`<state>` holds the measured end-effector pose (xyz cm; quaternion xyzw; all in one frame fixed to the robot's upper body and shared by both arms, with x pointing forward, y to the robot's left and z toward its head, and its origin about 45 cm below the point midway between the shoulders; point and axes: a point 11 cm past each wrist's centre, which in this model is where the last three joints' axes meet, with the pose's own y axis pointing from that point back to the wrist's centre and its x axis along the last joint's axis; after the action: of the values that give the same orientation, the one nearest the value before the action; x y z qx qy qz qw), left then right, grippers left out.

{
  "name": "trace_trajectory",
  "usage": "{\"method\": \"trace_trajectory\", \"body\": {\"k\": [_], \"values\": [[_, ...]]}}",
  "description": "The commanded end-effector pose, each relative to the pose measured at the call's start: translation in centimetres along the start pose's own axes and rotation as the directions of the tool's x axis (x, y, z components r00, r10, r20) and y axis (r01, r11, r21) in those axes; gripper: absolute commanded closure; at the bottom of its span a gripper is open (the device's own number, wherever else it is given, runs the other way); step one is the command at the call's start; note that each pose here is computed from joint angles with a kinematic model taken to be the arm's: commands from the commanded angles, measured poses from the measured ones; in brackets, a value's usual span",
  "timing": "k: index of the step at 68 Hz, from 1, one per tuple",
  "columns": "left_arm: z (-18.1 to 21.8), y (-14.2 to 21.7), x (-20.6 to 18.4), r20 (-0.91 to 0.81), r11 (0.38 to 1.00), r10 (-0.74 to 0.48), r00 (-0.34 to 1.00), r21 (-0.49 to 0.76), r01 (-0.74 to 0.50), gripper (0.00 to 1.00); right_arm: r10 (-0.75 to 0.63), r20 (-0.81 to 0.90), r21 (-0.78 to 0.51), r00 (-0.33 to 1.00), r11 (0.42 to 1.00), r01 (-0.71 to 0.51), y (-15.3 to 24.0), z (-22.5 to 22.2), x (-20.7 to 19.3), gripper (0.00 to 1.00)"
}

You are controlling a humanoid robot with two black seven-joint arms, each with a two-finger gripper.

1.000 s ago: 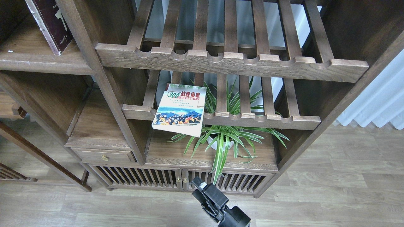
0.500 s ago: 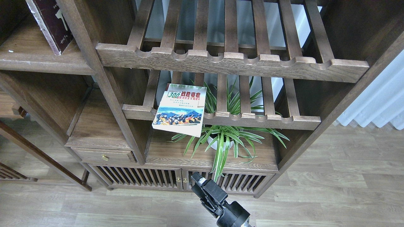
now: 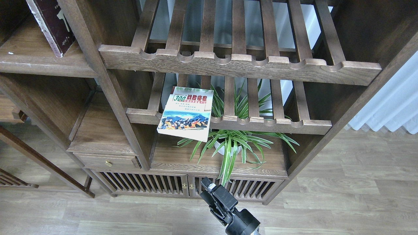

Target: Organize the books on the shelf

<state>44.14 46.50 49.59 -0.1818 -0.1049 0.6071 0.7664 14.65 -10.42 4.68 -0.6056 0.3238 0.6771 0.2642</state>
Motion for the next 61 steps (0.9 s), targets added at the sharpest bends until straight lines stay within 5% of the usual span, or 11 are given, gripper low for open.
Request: {"method": "trace_trajectory", "body": {"k": [1,61], "values": [[-0.7,-0.4,0.2,-0.034,1.0,0.015,0.999,-0.007,-0.016,0.93,-0.003,-0.001,0.007,1.0,1.0,0.003,0.0,-0.2,-0.1,0.09],[-5.1,-1.8,-2.0,-0.022,0.989,-0.045,0.999,0.142,0.048,0.94,-0.031,-0.001,0.008,1.0,0.999,0.031,-0.4,-0.3,-1.0,0.09]]}}
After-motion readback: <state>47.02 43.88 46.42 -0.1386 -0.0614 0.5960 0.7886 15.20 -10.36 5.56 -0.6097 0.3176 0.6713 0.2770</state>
